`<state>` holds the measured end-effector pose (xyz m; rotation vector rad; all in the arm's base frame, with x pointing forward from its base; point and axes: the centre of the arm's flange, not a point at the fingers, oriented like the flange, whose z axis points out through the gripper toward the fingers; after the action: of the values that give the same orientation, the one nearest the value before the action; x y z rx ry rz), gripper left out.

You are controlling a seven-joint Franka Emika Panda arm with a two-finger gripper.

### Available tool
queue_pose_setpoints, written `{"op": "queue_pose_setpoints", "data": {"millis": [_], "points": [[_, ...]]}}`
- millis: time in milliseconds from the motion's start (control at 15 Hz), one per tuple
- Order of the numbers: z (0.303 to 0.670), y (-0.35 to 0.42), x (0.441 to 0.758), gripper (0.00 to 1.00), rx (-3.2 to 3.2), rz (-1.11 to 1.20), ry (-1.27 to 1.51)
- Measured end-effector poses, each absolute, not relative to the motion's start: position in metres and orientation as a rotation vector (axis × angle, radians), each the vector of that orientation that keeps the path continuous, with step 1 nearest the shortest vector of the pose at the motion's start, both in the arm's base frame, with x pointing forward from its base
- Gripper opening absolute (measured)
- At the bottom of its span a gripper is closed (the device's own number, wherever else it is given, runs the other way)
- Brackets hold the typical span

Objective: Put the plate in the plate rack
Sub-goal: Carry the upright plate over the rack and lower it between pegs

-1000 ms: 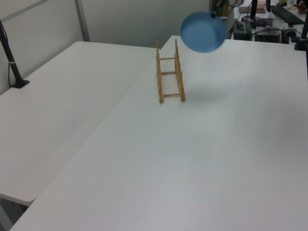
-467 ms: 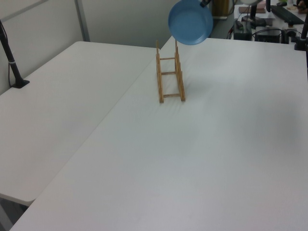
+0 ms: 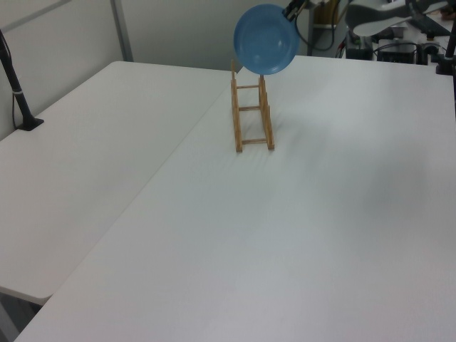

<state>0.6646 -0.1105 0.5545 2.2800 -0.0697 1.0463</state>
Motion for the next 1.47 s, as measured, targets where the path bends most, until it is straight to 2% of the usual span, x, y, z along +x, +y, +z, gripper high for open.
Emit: {"op": "queue_pose_setpoints", "data": {"millis": [734, 1467], "points": [[0.488, -0.07, 0.681, 0.05, 2.127, 1.134, -0.041], [0.464, -0.062, 0.687, 0.06, 2.139, 1.104, -0.004]]}}
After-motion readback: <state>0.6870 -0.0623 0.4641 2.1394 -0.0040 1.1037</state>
